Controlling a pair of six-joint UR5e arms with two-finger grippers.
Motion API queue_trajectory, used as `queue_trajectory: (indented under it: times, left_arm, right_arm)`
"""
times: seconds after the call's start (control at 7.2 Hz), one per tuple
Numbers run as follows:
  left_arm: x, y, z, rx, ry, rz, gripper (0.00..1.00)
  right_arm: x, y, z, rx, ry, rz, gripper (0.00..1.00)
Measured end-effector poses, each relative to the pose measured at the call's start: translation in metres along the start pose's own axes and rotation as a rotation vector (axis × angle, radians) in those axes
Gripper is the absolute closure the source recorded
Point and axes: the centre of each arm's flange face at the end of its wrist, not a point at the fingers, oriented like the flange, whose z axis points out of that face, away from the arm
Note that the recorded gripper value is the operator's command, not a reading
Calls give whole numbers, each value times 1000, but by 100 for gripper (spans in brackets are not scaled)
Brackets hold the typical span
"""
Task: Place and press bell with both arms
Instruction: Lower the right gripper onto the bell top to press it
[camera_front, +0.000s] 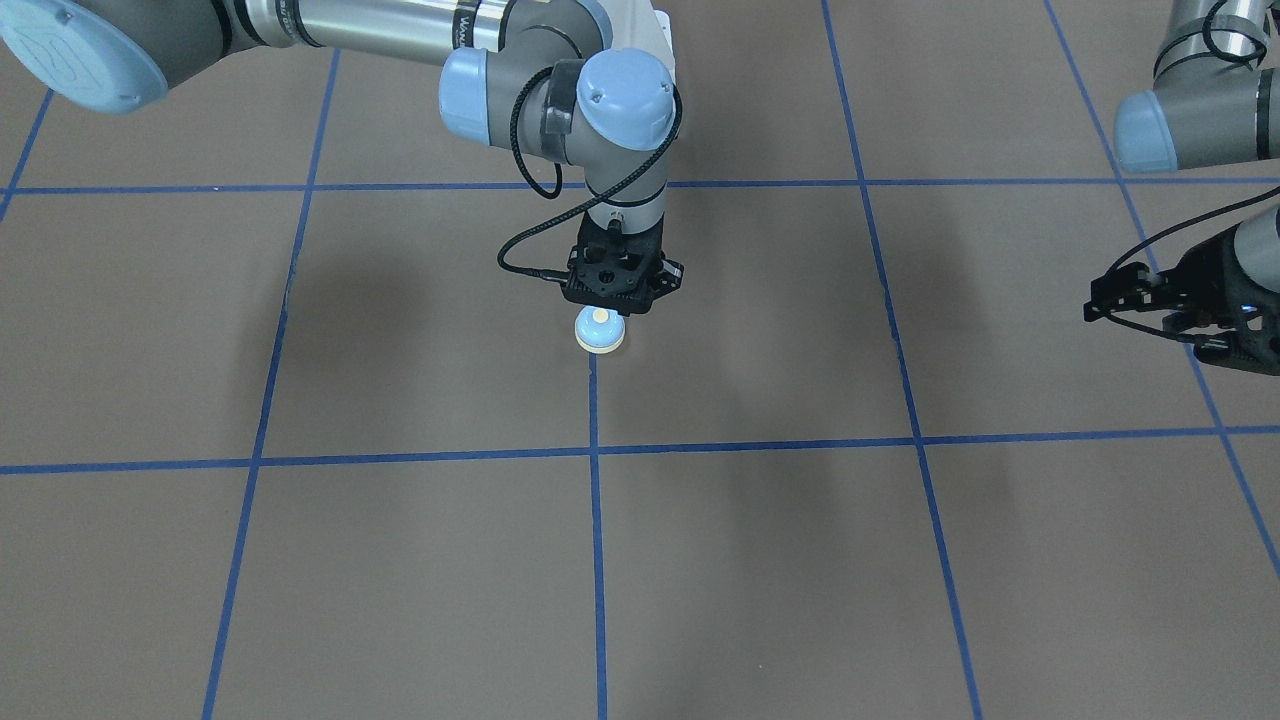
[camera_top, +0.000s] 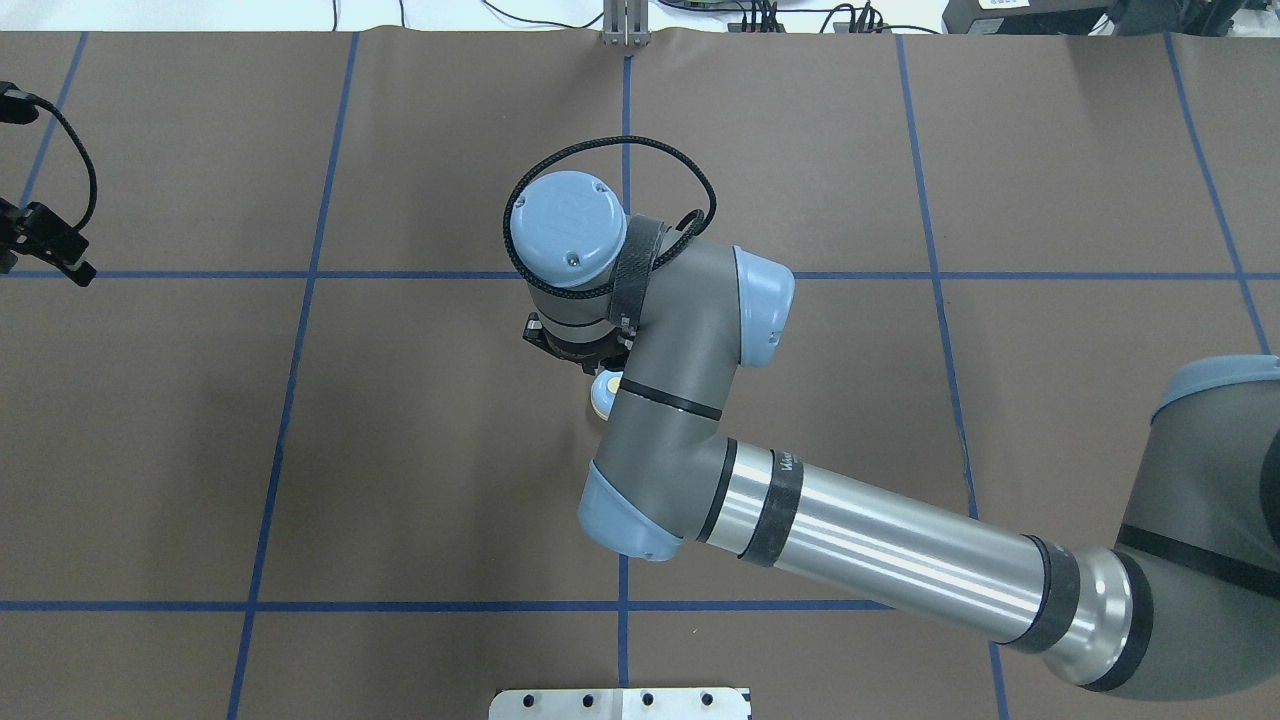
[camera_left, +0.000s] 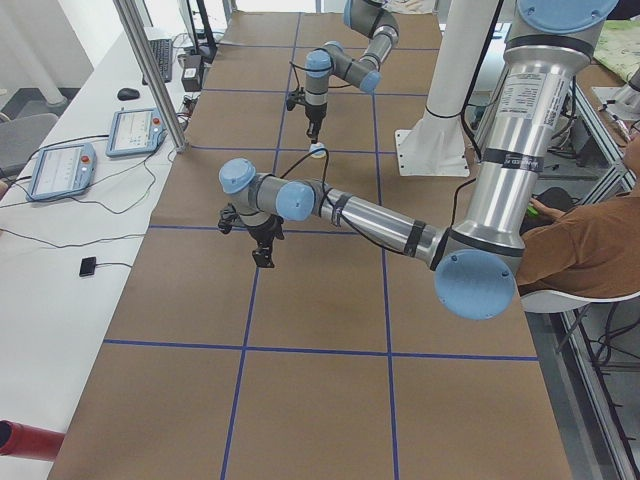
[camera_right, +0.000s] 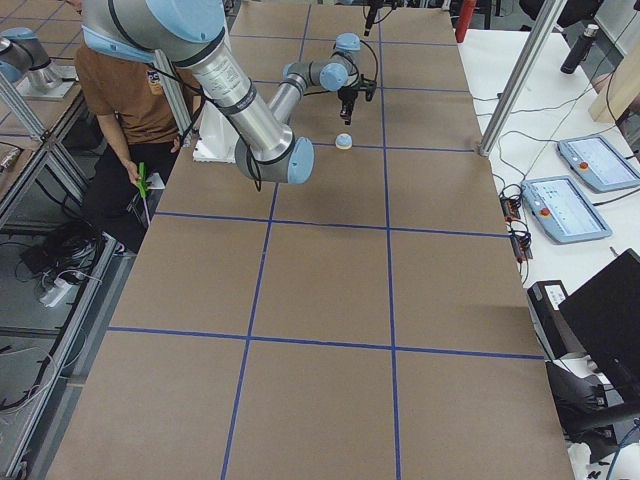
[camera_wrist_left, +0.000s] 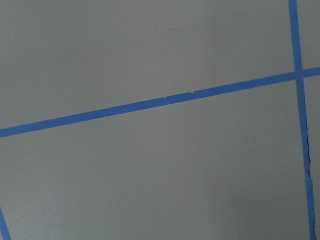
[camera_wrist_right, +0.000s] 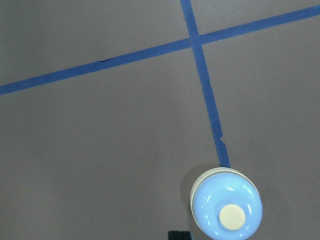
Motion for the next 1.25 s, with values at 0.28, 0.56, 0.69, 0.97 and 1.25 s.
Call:
queue_trajectory:
  times: [0.28,0.56,0.69,0.97,1.25]
  left_arm:
    - [2,2,-2,4,0,4,1]
    - [2,5,-3,5,0,5,1]
    - [2,5,-3,6,1,6,1]
    - [4,6,-4,9,2,9,1]
    - [4,8,-5,10,2,10,1]
  right_arm:
    - [9,-5,10,-17,30,-6,100]
    - [11,-5,20,-29,46,-12,100]
    - [12,-4,24,-34,50,-17,100]
    - [13,-2,27,-47,53,-20,100]
    - [14,-1,30,-53,57,-21,100]
